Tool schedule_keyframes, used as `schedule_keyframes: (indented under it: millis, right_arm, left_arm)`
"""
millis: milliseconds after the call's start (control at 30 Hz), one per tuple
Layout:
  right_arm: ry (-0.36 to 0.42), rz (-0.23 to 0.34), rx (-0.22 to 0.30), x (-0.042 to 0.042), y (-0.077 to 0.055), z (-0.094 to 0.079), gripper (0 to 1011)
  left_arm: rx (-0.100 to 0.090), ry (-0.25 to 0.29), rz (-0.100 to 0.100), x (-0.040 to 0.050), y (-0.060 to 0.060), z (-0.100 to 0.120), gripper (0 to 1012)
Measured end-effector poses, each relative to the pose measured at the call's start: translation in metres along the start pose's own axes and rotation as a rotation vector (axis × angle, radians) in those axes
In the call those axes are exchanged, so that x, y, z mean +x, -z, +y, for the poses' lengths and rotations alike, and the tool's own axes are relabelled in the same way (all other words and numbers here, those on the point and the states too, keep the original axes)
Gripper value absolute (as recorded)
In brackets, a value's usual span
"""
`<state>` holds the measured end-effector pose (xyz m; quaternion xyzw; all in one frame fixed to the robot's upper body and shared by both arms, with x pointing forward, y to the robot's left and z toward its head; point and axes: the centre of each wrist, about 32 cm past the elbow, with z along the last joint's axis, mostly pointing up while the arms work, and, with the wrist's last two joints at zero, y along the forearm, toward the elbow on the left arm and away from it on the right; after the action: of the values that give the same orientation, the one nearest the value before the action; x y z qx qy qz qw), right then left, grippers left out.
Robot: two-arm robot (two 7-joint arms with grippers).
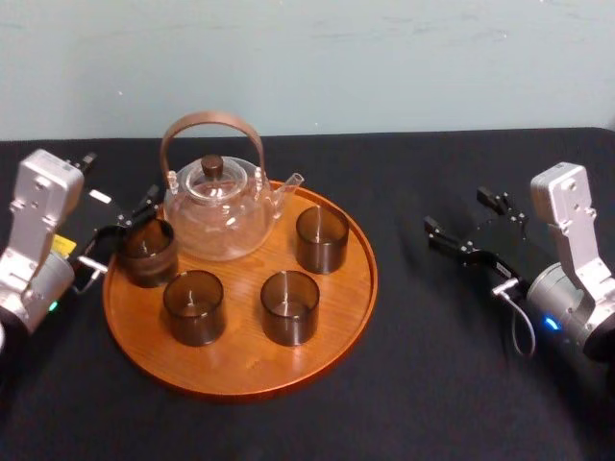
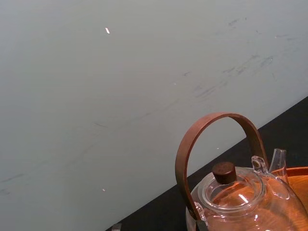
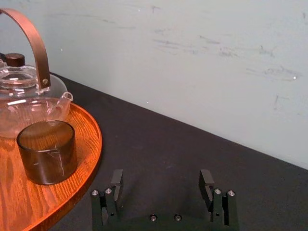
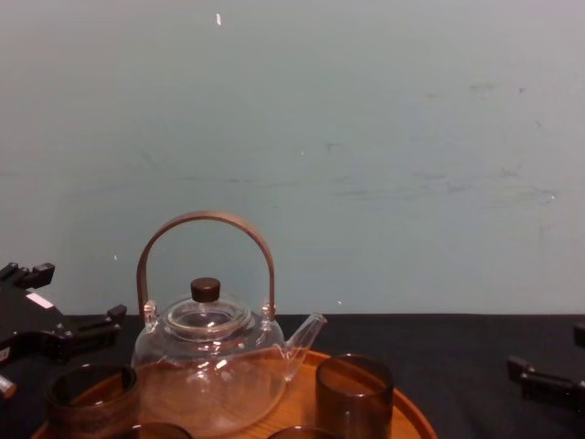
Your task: Pick up the glass from the table and place it on the tray.
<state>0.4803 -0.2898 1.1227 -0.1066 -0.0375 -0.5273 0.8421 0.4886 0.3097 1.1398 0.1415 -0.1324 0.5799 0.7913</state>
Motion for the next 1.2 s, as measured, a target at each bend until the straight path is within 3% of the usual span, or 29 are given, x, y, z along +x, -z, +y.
schedule_keyframes:
  millis: [1200]
  right_arm:
    - [-0.005, -0.002, 0.001, 0.0003, -0.0013, 0.0003, 1002]
  left_arm:
    - [0.0, 0.0, 0.0, 0.0, 0.0, 0.0, 1001]
